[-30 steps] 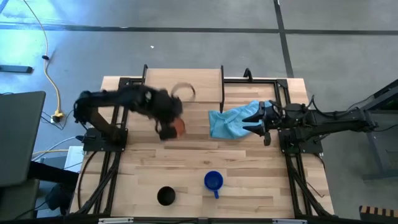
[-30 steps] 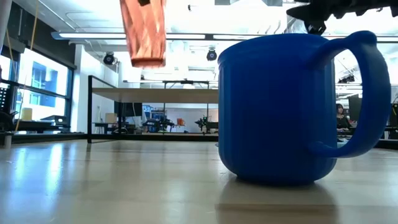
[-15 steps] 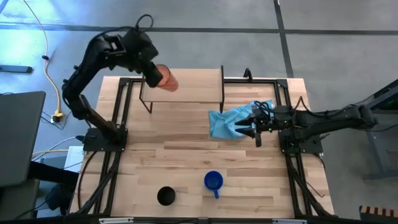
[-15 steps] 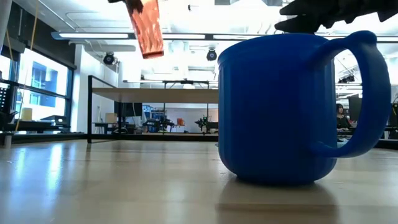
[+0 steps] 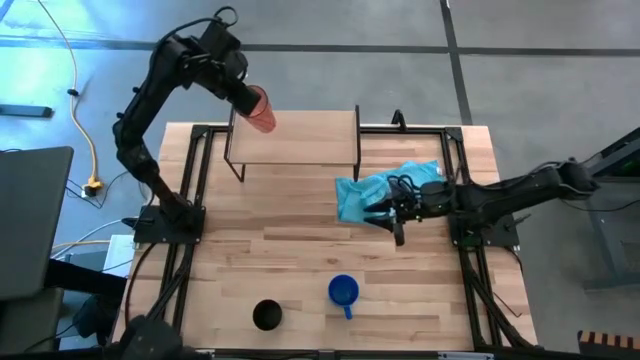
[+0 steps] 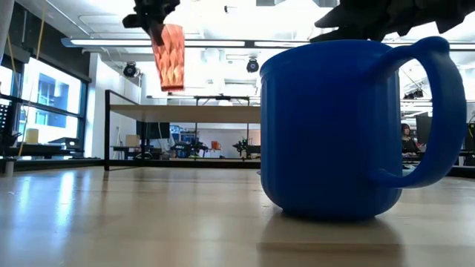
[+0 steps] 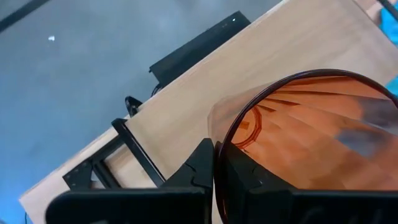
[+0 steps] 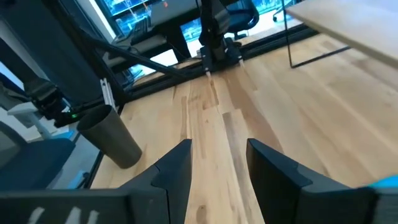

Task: Stack small to large cups/mugs on shelf
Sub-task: Put the orange cup on the shelf, then put the black cup on the shelf

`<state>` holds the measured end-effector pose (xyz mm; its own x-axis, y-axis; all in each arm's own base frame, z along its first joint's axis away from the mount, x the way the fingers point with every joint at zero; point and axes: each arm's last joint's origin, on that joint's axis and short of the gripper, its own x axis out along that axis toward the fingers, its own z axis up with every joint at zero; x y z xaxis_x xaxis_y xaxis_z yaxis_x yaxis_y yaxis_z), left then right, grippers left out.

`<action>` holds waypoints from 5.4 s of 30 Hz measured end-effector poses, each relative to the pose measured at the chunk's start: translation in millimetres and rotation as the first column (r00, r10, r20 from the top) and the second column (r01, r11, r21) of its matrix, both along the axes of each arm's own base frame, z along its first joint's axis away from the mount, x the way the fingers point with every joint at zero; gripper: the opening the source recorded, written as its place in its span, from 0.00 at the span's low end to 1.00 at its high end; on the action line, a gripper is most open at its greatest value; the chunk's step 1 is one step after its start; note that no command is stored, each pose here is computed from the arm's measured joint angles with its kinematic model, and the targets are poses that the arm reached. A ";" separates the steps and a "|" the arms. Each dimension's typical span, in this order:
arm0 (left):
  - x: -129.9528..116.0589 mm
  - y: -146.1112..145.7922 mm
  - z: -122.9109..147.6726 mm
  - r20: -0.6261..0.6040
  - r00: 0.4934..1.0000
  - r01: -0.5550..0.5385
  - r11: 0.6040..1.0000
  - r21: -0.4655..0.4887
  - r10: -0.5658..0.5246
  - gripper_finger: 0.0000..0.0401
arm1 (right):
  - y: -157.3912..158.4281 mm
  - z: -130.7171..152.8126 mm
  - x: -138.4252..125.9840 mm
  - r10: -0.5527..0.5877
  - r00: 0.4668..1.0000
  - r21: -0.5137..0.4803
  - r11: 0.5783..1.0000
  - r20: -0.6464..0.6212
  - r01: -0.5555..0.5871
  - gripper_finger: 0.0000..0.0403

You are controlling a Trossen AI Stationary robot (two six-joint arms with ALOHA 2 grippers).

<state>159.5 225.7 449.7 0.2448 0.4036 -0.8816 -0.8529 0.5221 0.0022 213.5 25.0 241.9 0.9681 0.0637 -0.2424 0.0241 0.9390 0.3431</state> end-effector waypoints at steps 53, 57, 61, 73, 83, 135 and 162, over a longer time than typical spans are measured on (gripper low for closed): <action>-8.4 -6.7 -29.2 -0.124 0.992 -0.023 0.997 -0.067 0.015 0.00 | 11.0 -2.3 5.8 0.052 0.998 -0.006 0.999 0.022 -0.052 0.36; -8.3 -6.5 -29.3 -0.126 0.992 -0.021 0.998 -0.067 0.012 0.00 | 12.7 -2.2 5.5 0.055 0.998 -0.005 0.998 0.023 -0.055 0.36; -11.8 -3.9 -29.5 -0.139 0.990 -0.027 0.998 -0.060 0.018 0.00 | 14.3 -2.2 5.3 0.055 0.998 0.010 0.998 0.022 -0.056 0.36; -15.0 8.1 -30.5 -0.049 0.998 -0.052 0.996 -0.067 0.049 0.00 | 16.8 -1.4 4.8 0.038 0.999 0.005 0.999 0.031 -0.039 0.36; -8.1 19.5 -42.5 -0.086 0.996 -0.042 0.994 -0.105 0.033 0.00 | 16.6 -1.4 4.8 0.033 0.999 0.004 0.999 0.031 -0.033 0.36; -50.9 -57.4 37.9 0.210 0.977 0.015 0.995 0.103 -0.036 0.49 | 16.6 -2.2 4.7 0.041 0.999 -0.025 0.999 0.024 -0.040 0.36; -139.5 -228.4 -92.8 0.582 0.810 0.314 0.896 -0.313 -0.080 0.48 | 0.3 27.4 9.4 0.066 0.945 0.008 0.997 0.322 -0.073 0.36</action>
<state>20.0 -2.7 356.9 0.7622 -0.0426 -0.6459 -0.5275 0.5374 -0.6580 223.0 25.3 269.4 0.9874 0.1353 0.0824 -0.1555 0.9275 0.3399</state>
